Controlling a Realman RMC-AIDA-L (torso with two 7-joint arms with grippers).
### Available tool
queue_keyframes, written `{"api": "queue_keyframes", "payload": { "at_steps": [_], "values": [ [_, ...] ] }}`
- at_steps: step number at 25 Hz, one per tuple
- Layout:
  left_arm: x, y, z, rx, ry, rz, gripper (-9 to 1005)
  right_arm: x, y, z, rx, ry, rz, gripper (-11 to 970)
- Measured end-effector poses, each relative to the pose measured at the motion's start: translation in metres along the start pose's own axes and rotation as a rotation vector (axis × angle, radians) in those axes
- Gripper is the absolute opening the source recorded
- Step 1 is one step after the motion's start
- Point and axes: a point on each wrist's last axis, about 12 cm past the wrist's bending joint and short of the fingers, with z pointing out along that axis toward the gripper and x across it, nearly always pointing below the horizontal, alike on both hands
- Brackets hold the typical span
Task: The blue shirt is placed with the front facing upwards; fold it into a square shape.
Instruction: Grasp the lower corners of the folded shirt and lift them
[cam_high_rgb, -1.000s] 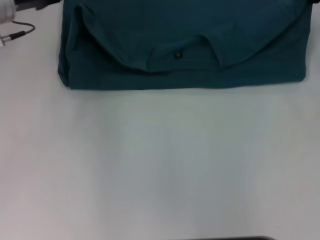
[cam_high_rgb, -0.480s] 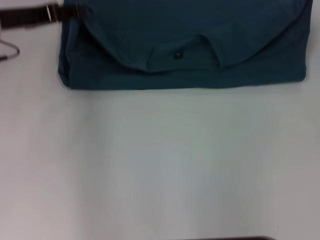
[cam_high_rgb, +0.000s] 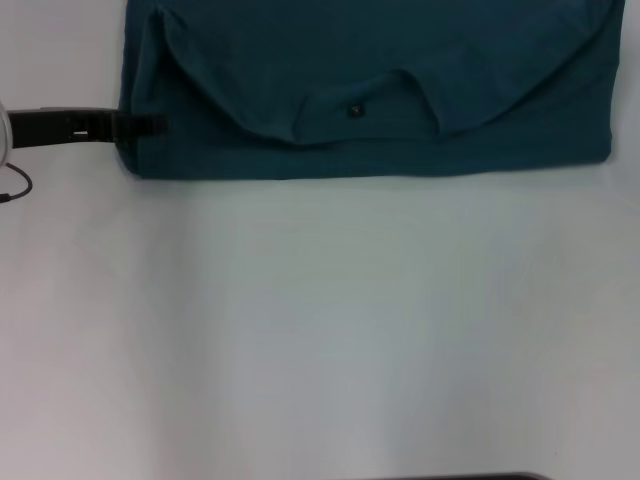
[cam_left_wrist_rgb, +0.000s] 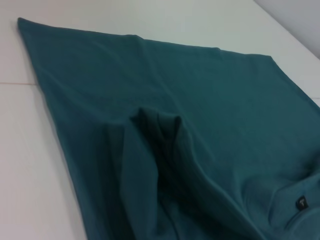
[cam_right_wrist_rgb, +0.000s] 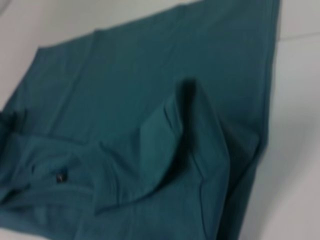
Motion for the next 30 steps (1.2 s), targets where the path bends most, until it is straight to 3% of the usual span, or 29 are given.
{"api": "queue_keyframes", "payload": {
  "at_steps": [7,12,18,26,30],
  "values": [
    [-0.002,-0.004,0.009,0.032,0.029,0.012,618,-0.002,0.015,0.021,-0.016,0.086,-0.038,747],
    [-0.008,-0.010,0.008,0.090,0.070,0.028,620,-0.012,0.021,0.016,-0.028,0.110,-0.002,747],
    [-0.012,-0.007,0.007,0.062,0.121,0.036,622,-0.018,0.024,0.018,-0.010,0.153,0.010,748],
    [-0.010,-0.004,0.015,0.011,0.141,0.080,780,-0.023,0.031,0.036,0.034,0.179,-0.036,753],
    [-0.009,-0.004,0.016,0.010,0.146,0.083,801,-0.022,0.034,0.044,0.043,0.182,-0.056,756]
  ]
}}
